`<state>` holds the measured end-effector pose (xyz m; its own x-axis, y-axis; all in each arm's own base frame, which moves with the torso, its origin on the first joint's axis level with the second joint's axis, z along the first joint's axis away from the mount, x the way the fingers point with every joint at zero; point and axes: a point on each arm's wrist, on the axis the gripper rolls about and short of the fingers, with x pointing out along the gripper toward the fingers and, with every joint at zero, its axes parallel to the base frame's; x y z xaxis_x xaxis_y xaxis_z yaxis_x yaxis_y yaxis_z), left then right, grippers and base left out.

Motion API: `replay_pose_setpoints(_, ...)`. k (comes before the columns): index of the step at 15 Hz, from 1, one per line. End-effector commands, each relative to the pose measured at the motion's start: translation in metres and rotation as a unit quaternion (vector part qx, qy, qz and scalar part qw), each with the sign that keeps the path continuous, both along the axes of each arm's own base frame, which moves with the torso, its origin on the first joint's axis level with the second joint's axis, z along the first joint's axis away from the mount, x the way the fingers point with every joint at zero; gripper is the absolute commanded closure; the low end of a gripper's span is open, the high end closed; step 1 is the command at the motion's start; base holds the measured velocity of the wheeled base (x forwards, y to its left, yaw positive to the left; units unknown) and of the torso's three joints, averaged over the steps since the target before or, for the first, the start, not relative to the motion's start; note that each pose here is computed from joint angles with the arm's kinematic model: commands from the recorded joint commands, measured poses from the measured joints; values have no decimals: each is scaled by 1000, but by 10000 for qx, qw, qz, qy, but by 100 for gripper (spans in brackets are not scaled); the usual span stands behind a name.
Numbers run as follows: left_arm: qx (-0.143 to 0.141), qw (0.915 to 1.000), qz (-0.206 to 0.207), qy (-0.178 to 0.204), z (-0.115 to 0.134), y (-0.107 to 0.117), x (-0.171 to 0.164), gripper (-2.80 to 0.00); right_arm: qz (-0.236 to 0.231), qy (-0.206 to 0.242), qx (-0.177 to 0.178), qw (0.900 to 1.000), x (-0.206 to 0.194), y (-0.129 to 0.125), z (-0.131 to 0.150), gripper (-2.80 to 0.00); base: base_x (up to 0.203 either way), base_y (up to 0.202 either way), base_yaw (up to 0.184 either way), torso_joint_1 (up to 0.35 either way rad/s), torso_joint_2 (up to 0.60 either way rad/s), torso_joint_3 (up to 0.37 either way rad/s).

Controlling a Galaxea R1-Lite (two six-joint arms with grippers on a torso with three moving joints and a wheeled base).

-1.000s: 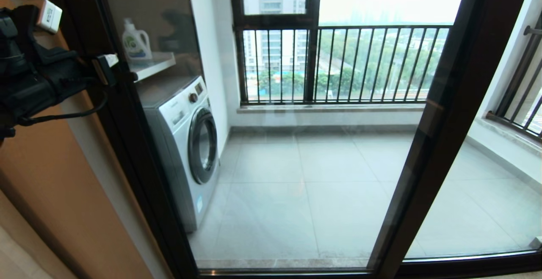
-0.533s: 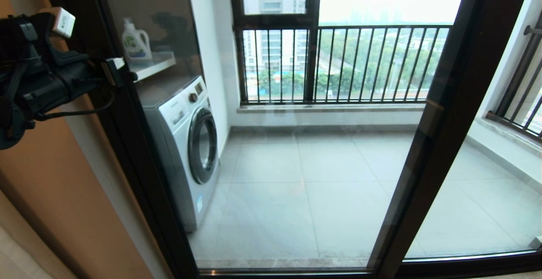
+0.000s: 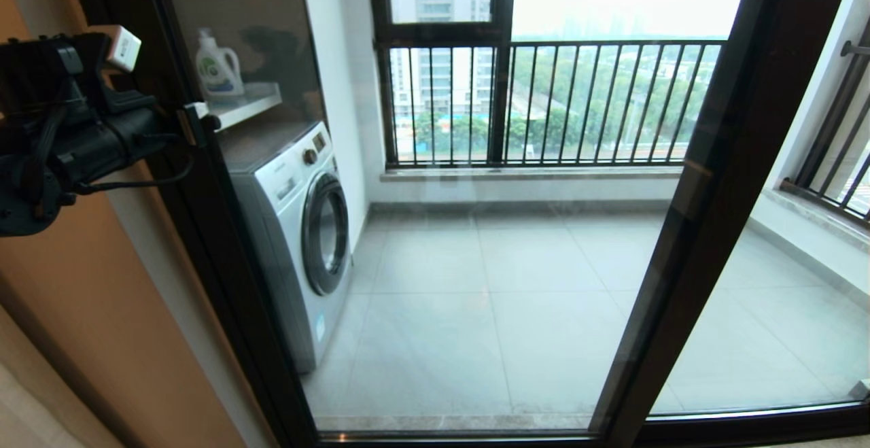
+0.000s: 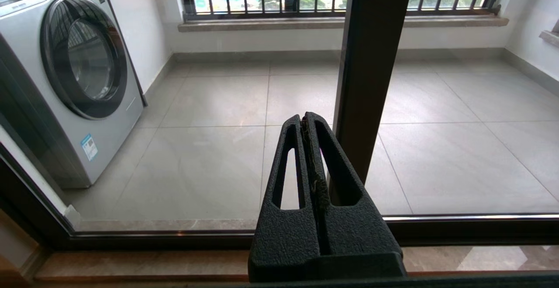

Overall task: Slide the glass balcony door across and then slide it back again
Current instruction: Open the slid door

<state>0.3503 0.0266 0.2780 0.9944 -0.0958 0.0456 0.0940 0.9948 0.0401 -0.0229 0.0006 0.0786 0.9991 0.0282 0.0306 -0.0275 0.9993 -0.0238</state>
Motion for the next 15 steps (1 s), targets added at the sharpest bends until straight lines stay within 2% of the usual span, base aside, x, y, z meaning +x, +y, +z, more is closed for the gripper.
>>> replay_pose_setpoints(1, -3, 10000, -4, -21, 0, 0, 0, 0, 5, 61, 0, 10000, 1, 0, -3, 0, 0, 0, 0, 0, 0, 0)
replay_pose_setpoints(7, -31, 9996, 16, 292, -20, 0, -3, 0, 4, 61, -6, 10000, 1, 0, -3, 0, 0, 0, 0, 0, 0, 0)
replay_pose_setpoints(15, -36, 9986, 34, 533, -34, 0, -4, 0, 4, 61, -8, 10000, 1, 0, -3, 0, 0, 0, 0, 0, 0, 0)
